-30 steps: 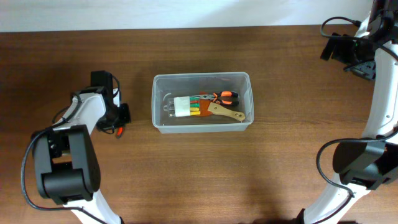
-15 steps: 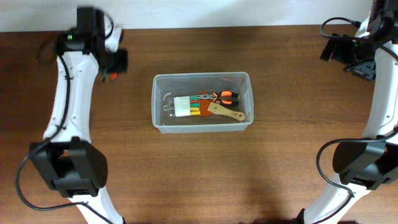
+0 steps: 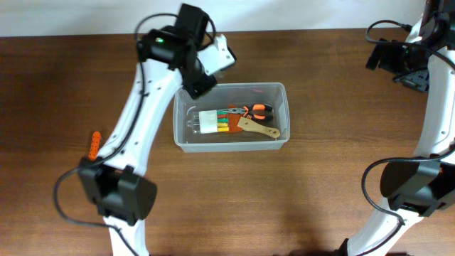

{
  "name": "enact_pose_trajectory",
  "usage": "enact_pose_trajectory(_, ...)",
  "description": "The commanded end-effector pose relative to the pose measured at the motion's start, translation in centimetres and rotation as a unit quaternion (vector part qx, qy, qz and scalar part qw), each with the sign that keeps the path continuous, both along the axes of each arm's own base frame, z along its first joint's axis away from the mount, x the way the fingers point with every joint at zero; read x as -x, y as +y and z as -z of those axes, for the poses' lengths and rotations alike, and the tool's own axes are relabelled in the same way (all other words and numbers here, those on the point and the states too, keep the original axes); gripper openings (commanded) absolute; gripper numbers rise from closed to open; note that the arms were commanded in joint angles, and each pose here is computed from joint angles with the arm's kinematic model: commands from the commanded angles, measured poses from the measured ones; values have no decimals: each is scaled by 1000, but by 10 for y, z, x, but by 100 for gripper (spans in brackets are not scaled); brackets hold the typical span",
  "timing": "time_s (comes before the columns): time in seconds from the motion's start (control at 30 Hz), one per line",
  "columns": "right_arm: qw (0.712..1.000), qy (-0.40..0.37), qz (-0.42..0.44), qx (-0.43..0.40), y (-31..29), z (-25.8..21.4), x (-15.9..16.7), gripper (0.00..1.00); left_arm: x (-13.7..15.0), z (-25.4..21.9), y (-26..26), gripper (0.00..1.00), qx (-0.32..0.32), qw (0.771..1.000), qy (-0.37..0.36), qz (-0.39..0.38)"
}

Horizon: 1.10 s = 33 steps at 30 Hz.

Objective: Pack container
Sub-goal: 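Place the red-handled pliers into the container with the left gripper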

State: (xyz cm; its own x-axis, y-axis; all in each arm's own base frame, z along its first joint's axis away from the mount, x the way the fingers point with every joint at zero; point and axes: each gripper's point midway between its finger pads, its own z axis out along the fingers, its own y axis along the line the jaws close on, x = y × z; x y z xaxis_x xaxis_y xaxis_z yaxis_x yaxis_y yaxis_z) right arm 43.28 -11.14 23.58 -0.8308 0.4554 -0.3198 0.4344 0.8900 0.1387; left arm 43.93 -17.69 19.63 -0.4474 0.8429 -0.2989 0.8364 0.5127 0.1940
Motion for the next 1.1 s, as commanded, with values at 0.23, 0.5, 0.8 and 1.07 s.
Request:
enact_pose_trajectory(0.23,1000,11,4,-7,0,8,0,98,18,114,-13,2,-55,984,136,104)
enact_pose_trajectory(0.5,1000,11,4,-7,0,8,0,98,17,124,-11,34,-61,983,146,94)
enact_pose_trajectory(0.8,1000,10,4,-7,0,8,0,98,6,25,23,99,-33,995,46,-82)
enact_pose_trajectory(1.07,1000,10,4,-7,0,8,0,98,45,-89,122,99,19,972,-33,-230)
